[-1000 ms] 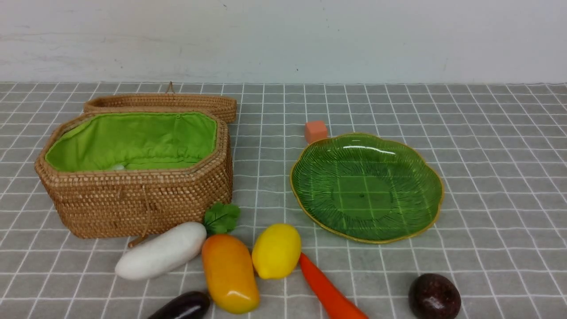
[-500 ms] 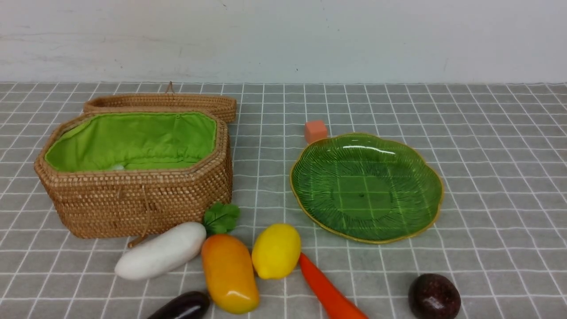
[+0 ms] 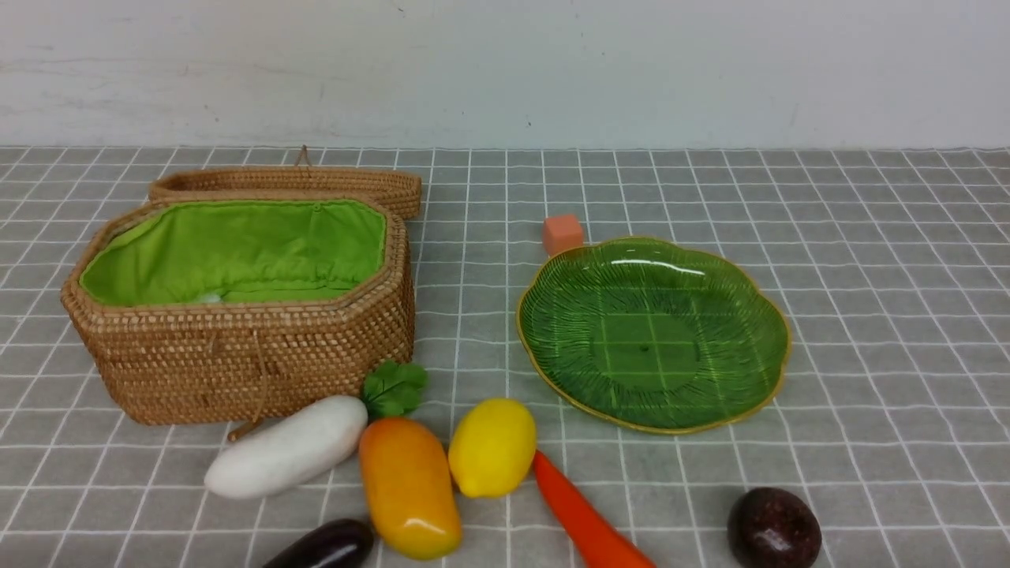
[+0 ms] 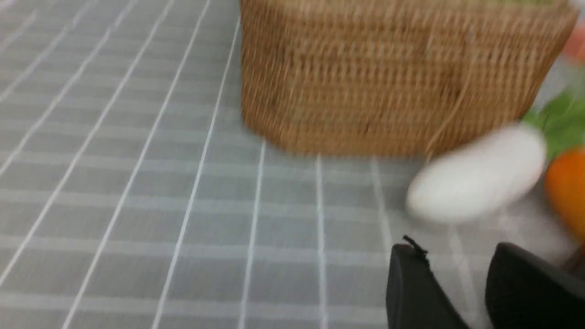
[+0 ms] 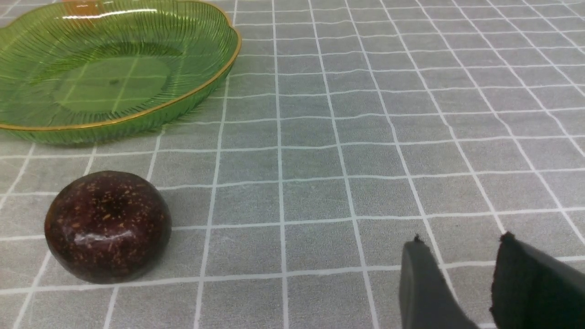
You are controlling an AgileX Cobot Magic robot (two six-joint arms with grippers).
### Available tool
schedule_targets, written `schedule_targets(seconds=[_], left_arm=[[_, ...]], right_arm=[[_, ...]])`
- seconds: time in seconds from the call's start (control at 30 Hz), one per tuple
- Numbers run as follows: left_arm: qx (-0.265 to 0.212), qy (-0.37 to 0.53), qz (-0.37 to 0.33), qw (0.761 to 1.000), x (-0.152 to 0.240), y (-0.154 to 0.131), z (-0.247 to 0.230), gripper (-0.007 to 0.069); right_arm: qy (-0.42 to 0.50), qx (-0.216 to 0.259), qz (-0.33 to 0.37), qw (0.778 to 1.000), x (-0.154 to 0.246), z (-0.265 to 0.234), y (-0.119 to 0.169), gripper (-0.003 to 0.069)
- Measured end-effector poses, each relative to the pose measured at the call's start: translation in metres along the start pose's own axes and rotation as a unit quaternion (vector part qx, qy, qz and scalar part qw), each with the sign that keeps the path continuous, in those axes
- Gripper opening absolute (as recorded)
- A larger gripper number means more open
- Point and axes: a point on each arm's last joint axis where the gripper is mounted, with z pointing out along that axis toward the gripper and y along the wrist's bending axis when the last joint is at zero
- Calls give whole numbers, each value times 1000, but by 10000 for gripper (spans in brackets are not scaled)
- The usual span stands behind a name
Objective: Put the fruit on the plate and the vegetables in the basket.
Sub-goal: Use the left arm to grab an eggplant and put it into the left basket
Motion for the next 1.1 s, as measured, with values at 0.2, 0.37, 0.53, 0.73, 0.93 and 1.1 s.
schedule_targets(seconds=[0.2,0.37,0.53,0.73,0.93,1.1], left_arm=[[54,-201,-67,976,-38,-7,-8,238],[68,-250,-84,962,-97,-16,-26,238],[59,-214,-75,972,-194,-32,-35,238],[10,-29,-66,997,-240,-40,8,238],[-12,88,-4,996,-227,-40,59,238],[30,208,76,975,-199,-57,89,238]], right_arm=[[0,0,0,1000,0,0,0,241],[0,0,0,1000,0,0,0,241],[0,0,0,1000,0,0,0,241],[0,0,-1,1000,0,0,0,241],[0,0,-1,1000,0,0,0,241],[0,0,-1,1000,0,0,0,241]])
